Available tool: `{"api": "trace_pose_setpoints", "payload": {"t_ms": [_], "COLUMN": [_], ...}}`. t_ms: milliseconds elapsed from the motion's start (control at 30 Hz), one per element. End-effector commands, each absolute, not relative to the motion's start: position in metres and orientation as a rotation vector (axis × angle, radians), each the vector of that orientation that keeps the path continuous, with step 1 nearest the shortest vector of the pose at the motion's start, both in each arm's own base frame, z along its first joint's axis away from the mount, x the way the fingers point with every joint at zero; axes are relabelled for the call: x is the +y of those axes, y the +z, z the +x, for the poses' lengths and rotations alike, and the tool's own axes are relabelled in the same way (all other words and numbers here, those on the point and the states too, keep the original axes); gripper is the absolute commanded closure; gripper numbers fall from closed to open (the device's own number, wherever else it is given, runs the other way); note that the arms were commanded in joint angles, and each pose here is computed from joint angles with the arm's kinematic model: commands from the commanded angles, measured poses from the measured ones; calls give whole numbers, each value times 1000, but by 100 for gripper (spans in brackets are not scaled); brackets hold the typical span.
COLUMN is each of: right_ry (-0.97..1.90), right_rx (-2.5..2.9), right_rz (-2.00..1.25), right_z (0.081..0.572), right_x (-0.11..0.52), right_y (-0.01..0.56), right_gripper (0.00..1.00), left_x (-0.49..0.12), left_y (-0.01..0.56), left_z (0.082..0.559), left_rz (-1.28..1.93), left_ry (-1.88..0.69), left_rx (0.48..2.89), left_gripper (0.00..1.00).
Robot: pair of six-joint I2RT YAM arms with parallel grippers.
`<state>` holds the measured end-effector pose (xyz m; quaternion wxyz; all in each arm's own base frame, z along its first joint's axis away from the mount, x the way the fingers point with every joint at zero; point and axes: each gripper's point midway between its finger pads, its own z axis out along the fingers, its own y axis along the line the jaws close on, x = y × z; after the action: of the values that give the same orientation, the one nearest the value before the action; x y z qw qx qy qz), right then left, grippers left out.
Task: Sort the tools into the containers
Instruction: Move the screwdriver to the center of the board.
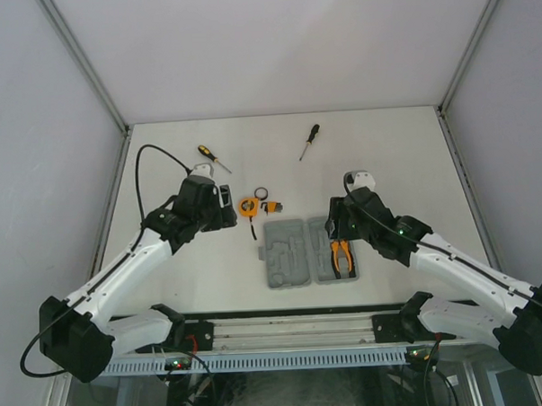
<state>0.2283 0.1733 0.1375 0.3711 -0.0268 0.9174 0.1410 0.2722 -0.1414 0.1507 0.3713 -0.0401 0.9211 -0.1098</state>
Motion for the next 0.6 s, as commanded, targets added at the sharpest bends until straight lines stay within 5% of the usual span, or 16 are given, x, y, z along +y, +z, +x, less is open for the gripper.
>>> {"api": "trace_pose_setpoints", "payload": {"t_ms": [0, 567], "right_ry": [416, 440], "right_rx": [2198, 2223], "right_rz": [-44, 172], "right_z": [262, 430], "right_x": [181, 205], "right_y": [163, 151], "right_gripper": [43, 44], "left_x": [-140, -57], "left_y": [190, 230], "left_z": [284, 261], "left_rz": [-69, -139], "left_ry": [-269, -93], "left_rx": [2279, 2145], "left_gripper": [24, 18]}}
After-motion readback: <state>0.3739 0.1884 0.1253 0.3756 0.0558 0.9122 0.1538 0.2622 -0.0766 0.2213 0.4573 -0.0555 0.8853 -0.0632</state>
